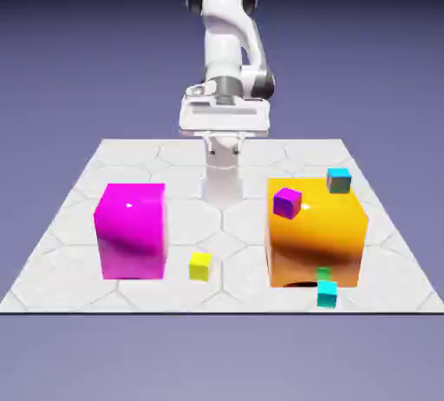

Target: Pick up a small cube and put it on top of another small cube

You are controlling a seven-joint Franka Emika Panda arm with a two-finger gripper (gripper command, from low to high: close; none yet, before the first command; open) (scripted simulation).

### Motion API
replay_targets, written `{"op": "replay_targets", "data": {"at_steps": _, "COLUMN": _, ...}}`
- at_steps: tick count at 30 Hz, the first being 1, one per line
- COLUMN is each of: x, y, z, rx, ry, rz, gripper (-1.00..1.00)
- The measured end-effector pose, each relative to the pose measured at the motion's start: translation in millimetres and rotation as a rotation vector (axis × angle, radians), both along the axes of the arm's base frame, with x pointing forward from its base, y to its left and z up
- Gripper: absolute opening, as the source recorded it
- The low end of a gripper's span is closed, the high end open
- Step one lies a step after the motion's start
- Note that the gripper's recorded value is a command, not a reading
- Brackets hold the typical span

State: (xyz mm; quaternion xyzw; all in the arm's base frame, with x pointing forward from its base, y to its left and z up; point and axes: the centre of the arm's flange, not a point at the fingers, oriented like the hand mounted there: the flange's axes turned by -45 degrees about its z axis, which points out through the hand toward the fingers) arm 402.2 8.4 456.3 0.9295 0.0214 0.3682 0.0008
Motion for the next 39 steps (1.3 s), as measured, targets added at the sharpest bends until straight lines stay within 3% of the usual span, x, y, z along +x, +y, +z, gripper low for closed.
{"op": "replay_targets", "data": {"at_steps": 10, "x": 99, "y": 43, "z": -37, "rx": 0.091, "ry": 0.363, "rz": -0.044, "gripper": 0.0}}
{"op": "replay_targets", "data": {"at_steps": 21, "x": 180, "y": 110, "z": -117, "rx": 0.152, "ry": 0.773, "rz": -0.098, "gripper": 0.0}}
{"op": "replay_targets", "data": {"at_steps": 30, "x": 213, "y": 171, "z": -202, "rx": 0.163, "ry": 1.117, "rz": -0.144, "gripper": 0.0}}
{"op": "replay_targets", "data": {"at_steps": 39, "x": 214, "y": 225, "z": -294, "rx": 0.134, "ry": 1.462, "rz": -0.189, "gripper": 0.0}}
